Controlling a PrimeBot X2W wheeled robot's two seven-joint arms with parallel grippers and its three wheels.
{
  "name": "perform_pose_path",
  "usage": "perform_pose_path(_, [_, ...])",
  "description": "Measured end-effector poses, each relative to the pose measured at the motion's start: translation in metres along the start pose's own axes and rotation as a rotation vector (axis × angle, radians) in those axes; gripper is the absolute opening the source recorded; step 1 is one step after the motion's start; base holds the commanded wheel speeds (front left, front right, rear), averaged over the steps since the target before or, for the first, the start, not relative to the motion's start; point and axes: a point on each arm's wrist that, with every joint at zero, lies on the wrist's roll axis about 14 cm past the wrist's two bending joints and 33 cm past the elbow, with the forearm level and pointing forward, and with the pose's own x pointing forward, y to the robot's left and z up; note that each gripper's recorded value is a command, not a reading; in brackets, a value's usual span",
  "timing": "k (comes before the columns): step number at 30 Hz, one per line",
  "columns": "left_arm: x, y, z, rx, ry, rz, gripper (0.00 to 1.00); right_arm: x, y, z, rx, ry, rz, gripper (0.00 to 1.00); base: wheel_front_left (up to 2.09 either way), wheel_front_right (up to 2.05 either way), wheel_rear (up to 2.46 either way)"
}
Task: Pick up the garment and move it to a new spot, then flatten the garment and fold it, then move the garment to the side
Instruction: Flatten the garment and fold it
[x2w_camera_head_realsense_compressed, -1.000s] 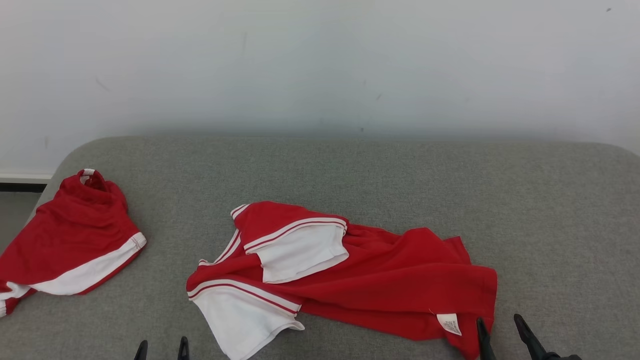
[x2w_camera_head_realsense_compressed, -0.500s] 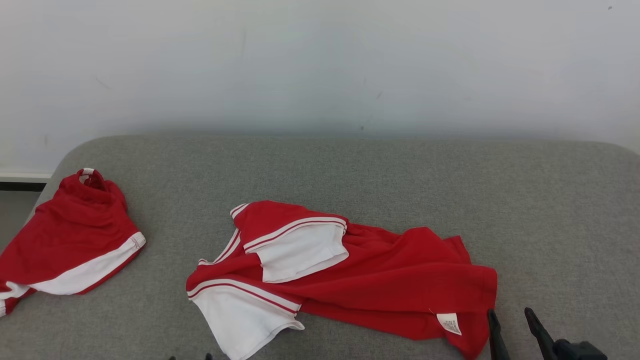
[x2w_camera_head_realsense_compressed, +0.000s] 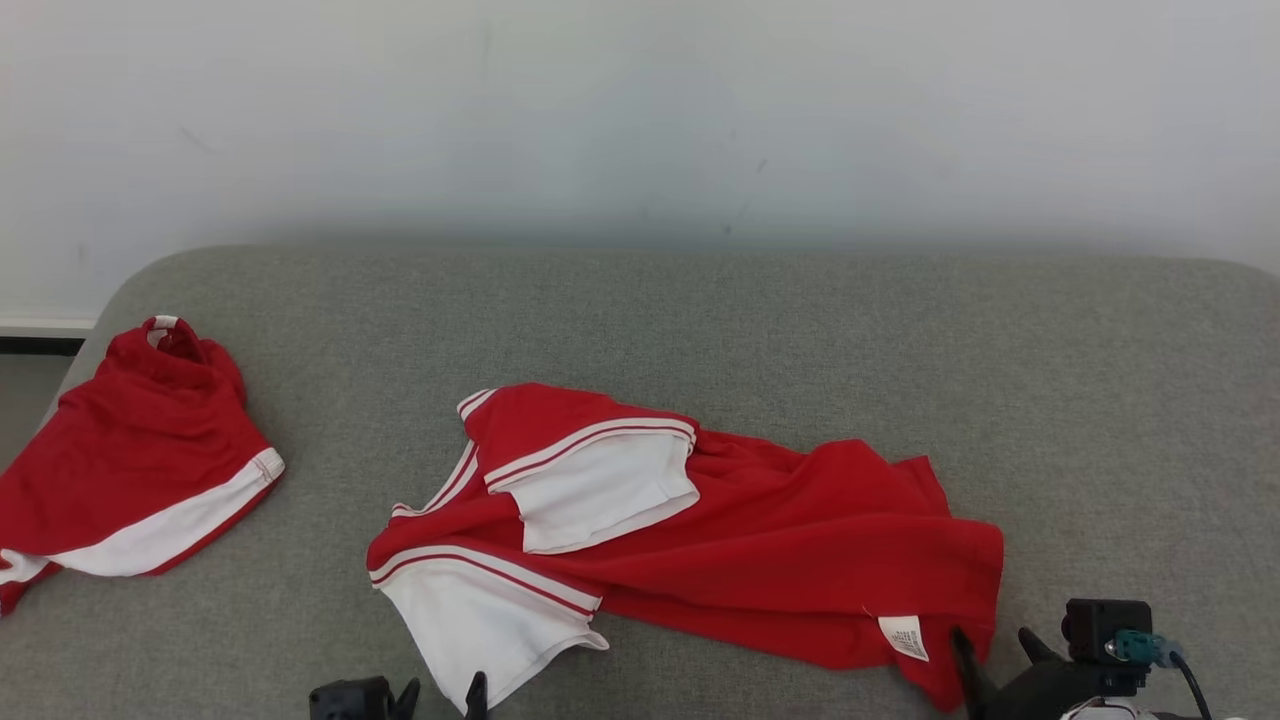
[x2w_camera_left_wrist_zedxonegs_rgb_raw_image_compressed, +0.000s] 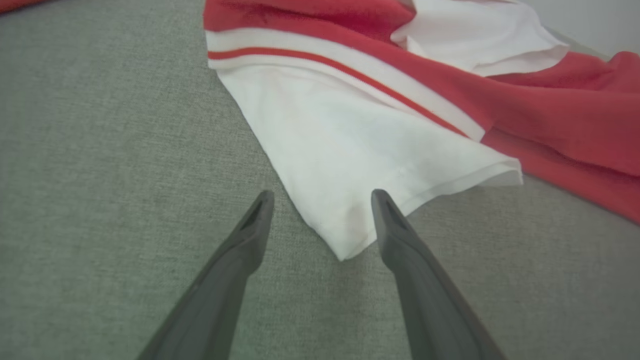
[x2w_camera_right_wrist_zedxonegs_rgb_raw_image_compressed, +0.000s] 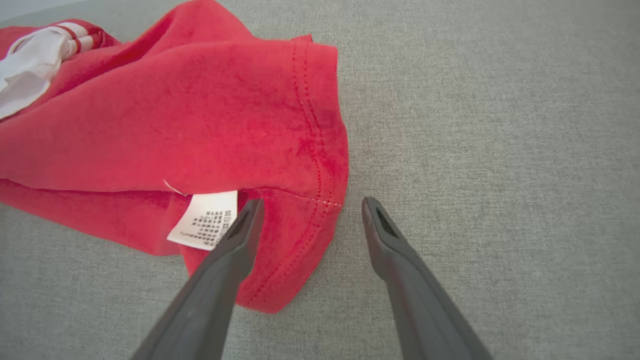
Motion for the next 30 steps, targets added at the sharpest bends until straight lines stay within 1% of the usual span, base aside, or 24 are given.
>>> perform_pose_path(5, [0.008, -0.002, -0.012, -0.014, 0.069, 0.013, 1.0, 0.008, -0.006, -0.015, 0.023, 0.088, -0.014, 1.0, 0.0, 0.0, 0.0])
perform_pose_path(12, [0.018, 0.002, -0.019, -0.024, 0.125, 0.055, 1.0, 0.021, -0.005, -0.015, 0.013, 0.116, -0.011, 1.0, 0.0, 0.0, 0.0])
perform_pose_path(13, [0.019, 0.002, -0.019, -0.025, 0.131, 0.057, 0.81, 0.023, -0.005, -0.016, 0.012, 0.12, -0.012, 1.0, 0.0, 0.0, 0.0])
perform_pose_path(14, [0.02, 0.002, -0.021, -0.029, 0.141, 0.056, 0.5, 0.024, -0.005, -0.016, 0.009, 0.123, -0.012, 1.0, 0.0, 0.0, 0.0])
perform_pose_path(15, [0.021, 0.002, -0.022, -0.032, 0.149, 0.055, 0.27, 0.026, -0.005, -0.016, 0.006, 0.125, -0.012, 1.0, 0.0, 0.0, 0.0])
perform_pose_path(16, [0.022, 0.002, -0.022, -0.032, 0.151, 0.057, 0.03, 0.027, -0.005, -0.016, 0.005, 0.128, -0.012, 1.0, 0.0, 0.0, 0.0])
perform_pose_path(17, [0.022, 0.003, -0.022, -0.032, 0.152, 0.059, 0.0, 0.028, -0.004, -0.017, 0.005, 0.131, -0.01, 1.0, 0.0, 0.0, 0.0])
perform_pose_path(28, [0.023, 0.002, -0.026, -0.044, 0.15, 0.057, 0.0, 0.032, 0.001, -0.018, 0.008, 0.132, 0.006, 1.0, 0.0, 0.0, 0.0])
perform_pose_path(29, [0.023, 0.002, -0.026, -0.045, 0.147, 0.057, 0.0, 0.031, 0.001, -0.018, 0.007, 0.132, 0.007, 0.81, 0.0, 0.0, 0.0])
perform_pose_path(30, [0.023, 0.002, -0.026, -0.047, 0.147, 0.057, 0.0, 0.03, 0.001, -0.018, 0.007, 0.131, 0.007, 0.67, 0.0, 0.0, 0.0])
